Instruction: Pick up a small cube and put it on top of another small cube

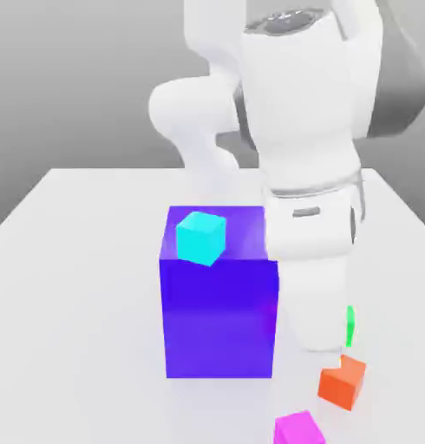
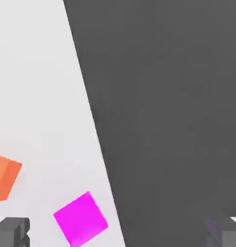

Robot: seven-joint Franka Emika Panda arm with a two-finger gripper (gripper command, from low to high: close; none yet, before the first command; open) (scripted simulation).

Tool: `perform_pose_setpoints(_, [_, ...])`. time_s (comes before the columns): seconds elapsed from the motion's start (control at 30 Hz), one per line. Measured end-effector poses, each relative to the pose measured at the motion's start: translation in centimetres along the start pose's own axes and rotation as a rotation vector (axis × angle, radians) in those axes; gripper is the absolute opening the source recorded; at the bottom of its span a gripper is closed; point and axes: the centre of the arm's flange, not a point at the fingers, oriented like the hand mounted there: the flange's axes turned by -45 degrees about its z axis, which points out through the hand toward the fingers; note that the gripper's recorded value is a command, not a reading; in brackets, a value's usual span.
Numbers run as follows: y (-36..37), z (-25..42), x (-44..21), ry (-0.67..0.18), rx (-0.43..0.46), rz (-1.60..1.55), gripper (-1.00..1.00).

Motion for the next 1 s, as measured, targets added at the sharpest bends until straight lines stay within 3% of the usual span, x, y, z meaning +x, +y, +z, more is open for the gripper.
perform_pose_setpoints(0.33, [-2.1, 9.7, -1.3, -0.155, 0.102, -0.391, 0.00])
perform_pose_setpoints(0.47, [-2.5, 14.6, -2.2, -0.176, 0.112, -0.442, 0.00])
perform_pose_setpoints(0.5, [-2.9, 16.1, -2.6, -0.175, 0.136, -0.441, -1.00])
perform_pose_setpoints(0.67, [-2.9, 16.1, -2.6, -0.175, 0.139, -0.441, -1.00])
perform_pose_setpoints(0.7, [-3.5, 16.8, -2.9, -0.169, 0.202, -0.437, -1.00])
perform_pose_setpoints(0.8, [-2.6, 14.3, -2.1, -0.177, 0.126, -0.445, -1.00])
perform_pose_setpoints(1.0, [-5.4, 11.3, 1.0, -0.177, 0.138, -0.484, -1.00])
